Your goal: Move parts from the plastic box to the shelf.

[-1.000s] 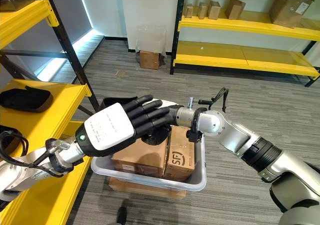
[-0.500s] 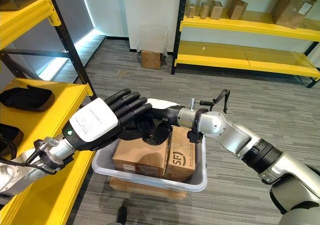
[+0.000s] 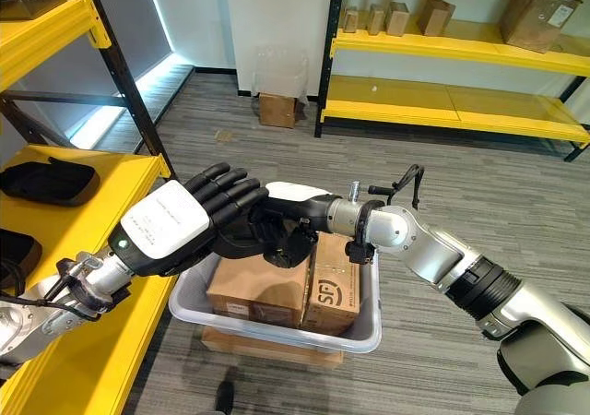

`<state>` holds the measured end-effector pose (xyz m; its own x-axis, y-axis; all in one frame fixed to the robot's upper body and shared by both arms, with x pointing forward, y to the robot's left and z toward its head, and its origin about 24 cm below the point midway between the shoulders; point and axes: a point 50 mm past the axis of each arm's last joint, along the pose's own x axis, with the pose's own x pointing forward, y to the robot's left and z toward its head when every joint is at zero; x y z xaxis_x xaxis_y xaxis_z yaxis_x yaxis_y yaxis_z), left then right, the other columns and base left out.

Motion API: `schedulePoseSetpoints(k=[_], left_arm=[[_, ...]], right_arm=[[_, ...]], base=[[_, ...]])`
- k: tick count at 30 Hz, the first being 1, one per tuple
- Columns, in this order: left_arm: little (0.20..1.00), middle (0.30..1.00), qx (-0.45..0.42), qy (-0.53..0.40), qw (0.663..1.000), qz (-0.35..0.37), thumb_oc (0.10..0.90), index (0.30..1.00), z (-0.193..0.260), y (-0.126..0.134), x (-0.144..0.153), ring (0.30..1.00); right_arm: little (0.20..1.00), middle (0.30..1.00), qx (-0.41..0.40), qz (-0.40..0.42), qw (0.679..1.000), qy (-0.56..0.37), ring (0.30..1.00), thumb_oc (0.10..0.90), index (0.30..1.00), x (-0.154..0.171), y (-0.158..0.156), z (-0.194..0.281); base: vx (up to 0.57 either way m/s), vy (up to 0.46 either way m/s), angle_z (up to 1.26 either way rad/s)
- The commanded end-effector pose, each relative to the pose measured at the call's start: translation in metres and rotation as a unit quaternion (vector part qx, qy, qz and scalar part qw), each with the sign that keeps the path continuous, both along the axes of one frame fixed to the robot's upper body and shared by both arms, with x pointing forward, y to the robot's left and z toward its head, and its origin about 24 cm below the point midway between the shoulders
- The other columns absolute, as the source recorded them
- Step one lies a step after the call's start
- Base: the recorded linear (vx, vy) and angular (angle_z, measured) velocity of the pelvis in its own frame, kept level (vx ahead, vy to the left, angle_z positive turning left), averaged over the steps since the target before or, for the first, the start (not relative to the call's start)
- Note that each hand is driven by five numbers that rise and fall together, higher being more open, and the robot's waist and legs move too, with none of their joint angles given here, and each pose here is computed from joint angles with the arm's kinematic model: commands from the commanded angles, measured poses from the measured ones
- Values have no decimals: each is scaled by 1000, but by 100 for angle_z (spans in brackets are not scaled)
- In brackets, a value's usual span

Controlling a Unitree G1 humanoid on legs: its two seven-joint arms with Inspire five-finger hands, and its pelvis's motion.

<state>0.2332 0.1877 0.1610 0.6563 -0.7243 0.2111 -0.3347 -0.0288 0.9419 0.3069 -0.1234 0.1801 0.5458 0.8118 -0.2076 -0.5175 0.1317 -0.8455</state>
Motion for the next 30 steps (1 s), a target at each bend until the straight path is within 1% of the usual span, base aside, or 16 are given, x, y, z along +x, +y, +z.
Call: schedulePoseSetpoints(k=[1, 2, 3, 4, 12, 16, 30], left_arm=[[1000, 1000, 6, -58, 998, 7, 900, 1000, 28, 3, 12, 1000], [1000, 1000, 10, -60, 998, 5, 900, 1000, 28, 1, 13, 1000], [435, 435, 14, -58, 998, 2, 496, 435, 28, 0, 13, 435], [300, 300, 17, -57, 998, 1, 400, 300, 27, -1, 14, 300], [300, 300, 49, -43, 997, -44, 400, 300, 25, -20, 17, 300], [300, 300, 54, -37, 996, -52, 400, 300, 24, -25, 19, 300], [300, 300, 44, -18, 998, -52, 400, 300, 19, -26, 18, 300]], right_arm=[[300, 300, 126, 55, 983, -118, 300, 400, 300, -5, 22, 67], [300, 300, 127, 55, 983, -118, 300, 400, 300, -5, 22, 67], [300, 300, 129, 55, 983, -117, 300, 400, 300, -5, 22, 67], [300, 300, 129, 56, 983, -117, 300, 400, 300, -5, 23, 67], [300, 300, 131, 62, 982, -118, 300, 400, 300, -4, 29, 68], [300, 300, 132, 65, 982, -119, 300, 400, 300, -3, 33, 69], [300, 300, 129, 61, 983, -119, 300, 400, 300, 0, 34, 68]], base=[[0, 0, 0], [0, 0, 0], [0, 0, 0], [0, 0, 0], [0, 0, 0], [8, -6, -6], [2, -1, -1]])
